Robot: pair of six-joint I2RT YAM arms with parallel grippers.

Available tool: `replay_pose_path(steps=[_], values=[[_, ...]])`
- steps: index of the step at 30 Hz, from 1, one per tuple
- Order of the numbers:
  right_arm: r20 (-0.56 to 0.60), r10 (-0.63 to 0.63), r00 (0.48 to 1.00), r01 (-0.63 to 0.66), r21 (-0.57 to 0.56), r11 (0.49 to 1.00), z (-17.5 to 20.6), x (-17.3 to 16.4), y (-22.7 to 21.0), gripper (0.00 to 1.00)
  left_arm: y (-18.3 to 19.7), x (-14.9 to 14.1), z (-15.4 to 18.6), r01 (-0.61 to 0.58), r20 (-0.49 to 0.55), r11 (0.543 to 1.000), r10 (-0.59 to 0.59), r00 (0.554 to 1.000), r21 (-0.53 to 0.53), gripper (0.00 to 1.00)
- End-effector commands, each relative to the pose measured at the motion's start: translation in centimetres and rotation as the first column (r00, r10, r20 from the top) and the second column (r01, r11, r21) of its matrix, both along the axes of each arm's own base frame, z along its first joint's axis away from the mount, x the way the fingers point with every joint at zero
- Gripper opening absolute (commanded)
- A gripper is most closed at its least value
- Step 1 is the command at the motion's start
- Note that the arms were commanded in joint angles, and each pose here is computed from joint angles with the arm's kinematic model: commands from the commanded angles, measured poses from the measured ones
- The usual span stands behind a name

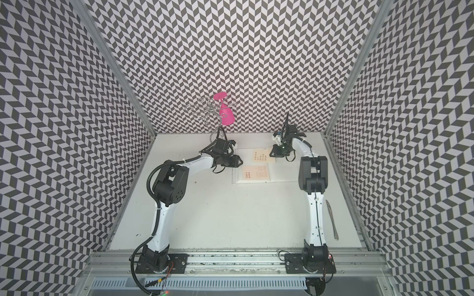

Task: Place the photos into the photo albums
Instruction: Insert the photo into the photo album.

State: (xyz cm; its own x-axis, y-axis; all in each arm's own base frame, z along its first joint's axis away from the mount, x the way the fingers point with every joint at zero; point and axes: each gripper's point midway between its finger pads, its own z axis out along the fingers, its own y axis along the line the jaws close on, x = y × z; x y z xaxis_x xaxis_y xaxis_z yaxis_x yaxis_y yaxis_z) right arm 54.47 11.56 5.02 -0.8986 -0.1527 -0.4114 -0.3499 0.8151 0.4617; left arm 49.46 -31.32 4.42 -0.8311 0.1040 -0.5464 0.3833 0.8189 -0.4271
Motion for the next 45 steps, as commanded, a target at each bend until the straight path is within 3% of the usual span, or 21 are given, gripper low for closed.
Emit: replay_pose_path(steps=[1,5,11,18,28,45], values=[[0.025,0.012,1.000,-0.012,0.019,1.000,0.5,0.2,1.1,0.18,1.5,-2.2,-4.8,-0.009,-0.123,0.996,0.020,0.992,0.091,0.46],[0.042,-0.023,0.999,0.023,0.003,1.000,1.4,0.6,0.7,0.25,1.5,-2.3,-4.8,-0.009,-0.122,0.995,0.020,0.992,0.094,0.46],[0.170,-0.163,0.972,0.178,-0.078,0.981,5.3,2.1,-1.5,0.42,1.4,-2.2,-4.8,-0.011,-0.122,0.996,0.022,0.992,0.090,0.46],[0.209,-0.224,0.952,0.247,-0.093,0.965,6.3,2.2,-1.8,0.42,1.3,-2.3,-4.6,-0.011,-0.122,0.996,0.021,0.992,0.084,0.46],[0.157,-0.280,0.947,0.304,-0.151,0.941,3.1,2.1,-1.9,0.42,1.3,-2.2,-4.4,-0.008,-0.119,0.997,0.018,0.993,0.082,0.46],[0.097,-0.297,0.950,0.309,-0.149,0.939,0.3,2.1,-1.8,0.43,1.1,-2.2,-4.2,-0.001,-0.115,0.997,0.010,0.993,0.075,0.46]])
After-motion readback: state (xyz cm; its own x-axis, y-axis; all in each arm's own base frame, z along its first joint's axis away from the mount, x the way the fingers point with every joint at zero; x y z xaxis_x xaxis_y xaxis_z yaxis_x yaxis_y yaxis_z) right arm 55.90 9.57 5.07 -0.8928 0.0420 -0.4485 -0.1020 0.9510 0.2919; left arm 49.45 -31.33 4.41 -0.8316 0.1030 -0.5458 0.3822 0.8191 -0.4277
